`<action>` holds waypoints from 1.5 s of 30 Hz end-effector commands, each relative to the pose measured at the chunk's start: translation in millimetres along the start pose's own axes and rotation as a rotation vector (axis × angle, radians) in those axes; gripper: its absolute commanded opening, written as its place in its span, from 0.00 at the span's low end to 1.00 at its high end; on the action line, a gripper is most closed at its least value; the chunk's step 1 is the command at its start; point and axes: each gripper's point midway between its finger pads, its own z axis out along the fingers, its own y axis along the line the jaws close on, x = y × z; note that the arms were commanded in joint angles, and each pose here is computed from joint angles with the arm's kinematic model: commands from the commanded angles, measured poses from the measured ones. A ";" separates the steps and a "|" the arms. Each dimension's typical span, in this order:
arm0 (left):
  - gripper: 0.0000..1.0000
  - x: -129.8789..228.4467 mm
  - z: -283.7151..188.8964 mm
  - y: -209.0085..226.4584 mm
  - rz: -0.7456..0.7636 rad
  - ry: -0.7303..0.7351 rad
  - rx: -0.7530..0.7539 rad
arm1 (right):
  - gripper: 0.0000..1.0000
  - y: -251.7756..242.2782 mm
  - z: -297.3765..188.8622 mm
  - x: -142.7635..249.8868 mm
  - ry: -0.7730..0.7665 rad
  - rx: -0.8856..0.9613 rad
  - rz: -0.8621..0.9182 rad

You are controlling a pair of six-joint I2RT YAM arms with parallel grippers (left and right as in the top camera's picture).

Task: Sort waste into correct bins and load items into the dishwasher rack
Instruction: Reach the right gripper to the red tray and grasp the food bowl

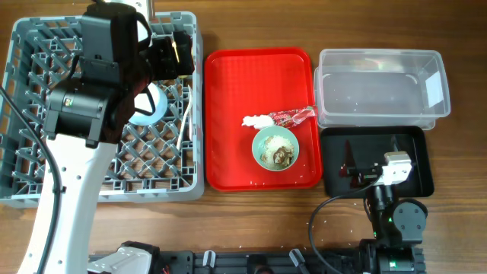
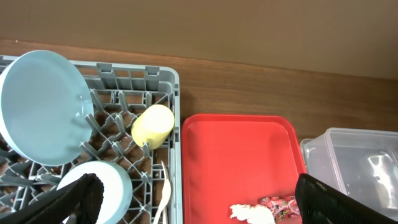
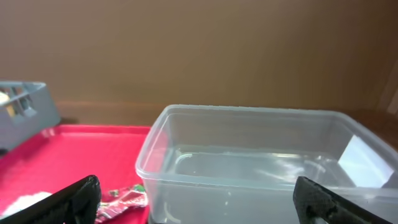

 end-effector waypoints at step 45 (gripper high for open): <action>1.00 2.8 1.8 0.9 -0.016 0.012 0.004 | 0.38 226.6 18.6 107.0 1.394 -0.028 0.156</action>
